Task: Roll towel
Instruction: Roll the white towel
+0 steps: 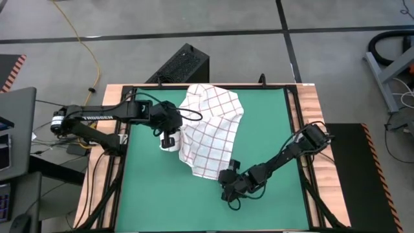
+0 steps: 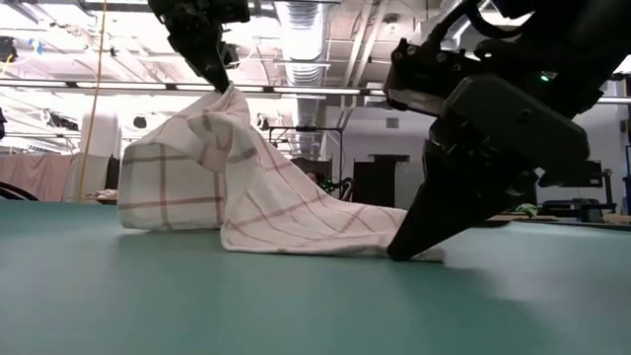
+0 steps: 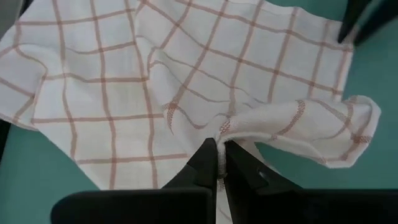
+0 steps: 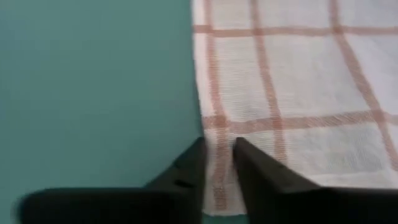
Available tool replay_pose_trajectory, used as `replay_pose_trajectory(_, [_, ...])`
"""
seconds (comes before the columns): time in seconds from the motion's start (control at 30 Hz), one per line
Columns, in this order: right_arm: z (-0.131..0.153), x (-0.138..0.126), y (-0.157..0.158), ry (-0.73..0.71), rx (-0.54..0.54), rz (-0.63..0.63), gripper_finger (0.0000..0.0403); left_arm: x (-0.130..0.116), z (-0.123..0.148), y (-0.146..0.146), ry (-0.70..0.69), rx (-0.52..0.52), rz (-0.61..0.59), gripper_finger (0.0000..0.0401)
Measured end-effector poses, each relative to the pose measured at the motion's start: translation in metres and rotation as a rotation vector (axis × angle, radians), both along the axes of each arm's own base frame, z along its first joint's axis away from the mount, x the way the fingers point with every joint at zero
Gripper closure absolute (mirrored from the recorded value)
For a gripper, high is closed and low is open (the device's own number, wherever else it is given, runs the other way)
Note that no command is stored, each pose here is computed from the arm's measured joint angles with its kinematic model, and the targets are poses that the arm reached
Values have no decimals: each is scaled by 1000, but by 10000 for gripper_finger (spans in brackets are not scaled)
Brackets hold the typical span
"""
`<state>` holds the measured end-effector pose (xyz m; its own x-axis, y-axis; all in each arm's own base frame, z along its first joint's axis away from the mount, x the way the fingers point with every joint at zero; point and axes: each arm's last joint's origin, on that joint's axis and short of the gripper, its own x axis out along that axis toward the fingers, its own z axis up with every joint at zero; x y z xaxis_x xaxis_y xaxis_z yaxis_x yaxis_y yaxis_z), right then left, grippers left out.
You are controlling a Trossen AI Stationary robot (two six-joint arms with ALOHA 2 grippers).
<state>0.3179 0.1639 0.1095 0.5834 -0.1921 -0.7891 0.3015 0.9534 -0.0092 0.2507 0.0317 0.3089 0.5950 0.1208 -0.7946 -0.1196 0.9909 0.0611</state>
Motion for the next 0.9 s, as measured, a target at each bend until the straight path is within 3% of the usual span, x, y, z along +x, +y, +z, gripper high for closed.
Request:
replay_pose_trajectory(0.1, [5,4,1,5,25,-19,384,0,0,-2,1,-17,-45,394])
replay_pose_trajectory(0.23, [15,12,3,4,33,-25,390,-7,-6,-11,95,-80,-197,359])
replay_pose_trajectory(0.37, [19,14,3,23,26,-25,397,-20,-13,-22,250,-73,-308,299])
replay_pose_trajectory(0.57, [19,14,3,31,25,-25,400,-16,-14,-31,216,-41,-294,224])
replay_pose_trajectory(0.7, [19,14,3,30,25,-24,401,-9,-29,-35,155,17,-316,213])
replay_pose_trajectory(0.9, [19,13,5,31,24,-20,402,-24,-73,-35,298,93,-435,211])
